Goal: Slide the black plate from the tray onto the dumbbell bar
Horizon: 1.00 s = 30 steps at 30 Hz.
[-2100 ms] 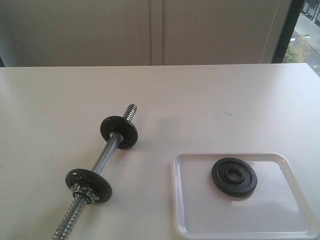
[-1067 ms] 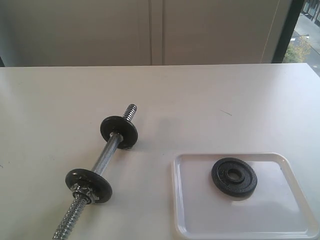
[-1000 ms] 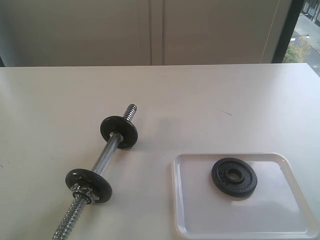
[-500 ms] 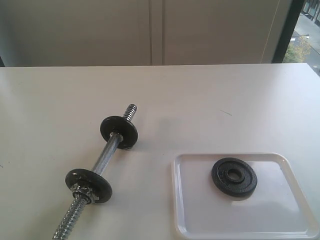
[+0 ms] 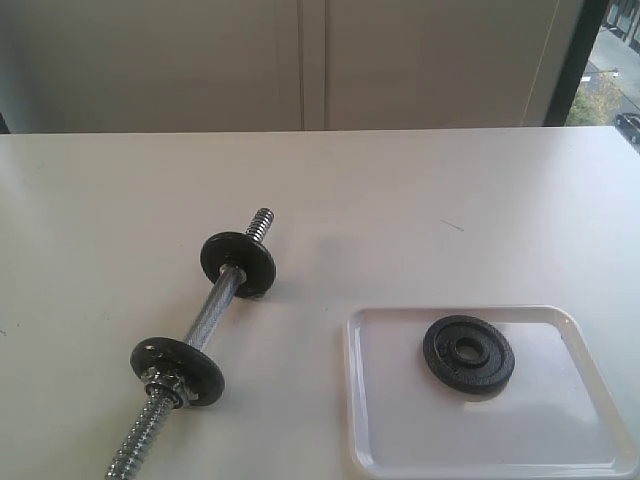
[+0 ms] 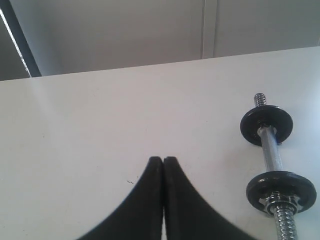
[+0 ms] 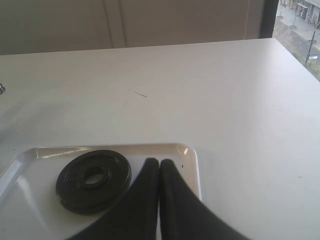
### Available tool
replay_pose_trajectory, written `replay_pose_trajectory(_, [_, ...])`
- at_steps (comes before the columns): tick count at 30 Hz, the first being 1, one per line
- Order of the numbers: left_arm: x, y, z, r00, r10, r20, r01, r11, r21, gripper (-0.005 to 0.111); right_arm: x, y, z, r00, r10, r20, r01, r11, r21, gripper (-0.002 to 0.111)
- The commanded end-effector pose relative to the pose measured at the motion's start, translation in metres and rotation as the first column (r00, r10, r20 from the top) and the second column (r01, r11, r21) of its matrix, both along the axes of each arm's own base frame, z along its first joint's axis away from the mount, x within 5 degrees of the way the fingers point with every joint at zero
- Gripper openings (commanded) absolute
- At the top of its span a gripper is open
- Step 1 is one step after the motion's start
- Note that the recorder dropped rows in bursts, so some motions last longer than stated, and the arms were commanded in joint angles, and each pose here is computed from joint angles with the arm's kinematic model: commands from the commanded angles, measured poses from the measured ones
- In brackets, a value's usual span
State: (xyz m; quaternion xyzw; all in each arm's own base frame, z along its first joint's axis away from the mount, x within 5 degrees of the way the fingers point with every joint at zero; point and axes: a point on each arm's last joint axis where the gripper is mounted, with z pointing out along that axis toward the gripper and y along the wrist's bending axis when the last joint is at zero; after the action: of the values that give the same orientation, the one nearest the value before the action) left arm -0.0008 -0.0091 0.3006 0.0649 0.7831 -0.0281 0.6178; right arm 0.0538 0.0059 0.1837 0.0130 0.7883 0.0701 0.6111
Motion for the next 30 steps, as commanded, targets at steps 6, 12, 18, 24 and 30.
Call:
replay_pose_trajectory(6, [-0.0111, -0.0003, 0.0152, 1.0, -0.004, 0.024, 0.004, 1.0, 0.001, 0.0, 0.0, -0.0001, 0.0009, 1.0, 0.0, 0.017, 0.0, 1.0, 0.001, 0.0])
replay_pose_trajectory(12, [-0.0111, -0.0003, 0.0152, 1.0, -0.004, 0.024, 0.004, 1.0, 0.001, 0.0, 0.0, -0.0001, 0.0009, 1.0, 0.0, 0.017, 0.0, 1.0, 0.001, 0.0])
replay_pose_trajectory(18, [-0.0111, -0.0003, 0.0152, 1.0, -0.004, 0.024, 0.004, 1.0, 0.001, 0.0, 0.0, -0.0001, 0.0009, 1.0, 0.0, 0.017, 0.0, 1.0, 0.001, 0.0])
replay_pose_trajectory(24, [-0.0111, -0.0003, 0.0152, 1.0, -0.004, 0.024, 0.004, 1.0, 0.001, 0.0, 0.0, -0.0001, 0.0009, 1.0, 0.0, 0.017, 0.0, 1.0, 0.001, 0.0])
replay_pose_trajectory(30, [-0.0111, -0.0003, 0.0152, 1.0, -0.004, 0.024, 0.004, 1.0, 0.001, 0.0, 0.0, -0.0001, 0.0009, 1.0, 0.0, 0.017, 0.0, 1.0, 0.001, 0.0])
